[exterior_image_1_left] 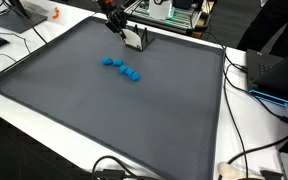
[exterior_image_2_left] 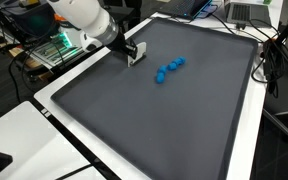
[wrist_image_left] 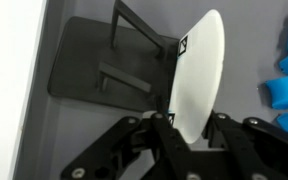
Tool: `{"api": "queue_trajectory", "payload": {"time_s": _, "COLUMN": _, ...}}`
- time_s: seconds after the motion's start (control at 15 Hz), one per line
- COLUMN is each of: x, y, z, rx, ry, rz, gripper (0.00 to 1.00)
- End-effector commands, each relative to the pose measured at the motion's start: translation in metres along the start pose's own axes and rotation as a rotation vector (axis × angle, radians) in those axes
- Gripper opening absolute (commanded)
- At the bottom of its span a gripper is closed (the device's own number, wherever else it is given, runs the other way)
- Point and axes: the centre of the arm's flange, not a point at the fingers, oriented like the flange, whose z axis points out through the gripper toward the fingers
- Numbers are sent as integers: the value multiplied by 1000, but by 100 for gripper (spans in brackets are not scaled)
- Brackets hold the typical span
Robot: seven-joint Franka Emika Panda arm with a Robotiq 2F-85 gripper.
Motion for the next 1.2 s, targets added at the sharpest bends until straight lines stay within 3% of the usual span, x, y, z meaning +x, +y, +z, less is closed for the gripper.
{"api": "queue_trajectory", "payload": {"time_s": 0.0, "x": -4, "y": 8, "z": -13, "rx": -20, "ry": 4, "rz": 5, "gripper": 16}}
{"api": "queue_trajectory", "payload": {"time_s": 0.13, "x": -3, "y": 9, "z": -14, "rx": -33, "ry": 11, "rz": 8, "gripper": 11}}
{"api": "queue_trajectory", "payload": {"time_s": 0.4, "x": -2, "y": 12, "z": -12, "rx": -74, "ry": 11, "rz": 17, "gripper": 26}}
{"api": "queue_trajectory", "payload": {"time_s": 0.53, "x": -1, "y": 15, "z": -10, "rx": -94, "ry": 8, "rz": 19, "gripper": 26}}
{"api": "queue_trajectory", "payload": {"time_s": 0.73, "x": -1, "y": 20, "z": -7, "rx": -114, "ry": 1, "rz": 21, "gripper": 46}}
{"api": "queue_trajectory", "payload": {"time_s": 0.8, "x": -2, "y": 21, "z": -8, "rx": -118, "ry": -1, "rz": 19, "gripper": 64}}
{"api": "queue_trajectory", "payload": {"time_s": 1.13, "x": -3, "y": 29, "z": -20, "rx": -138, "ry": 12, "rz": 3, "gripper": 99}}
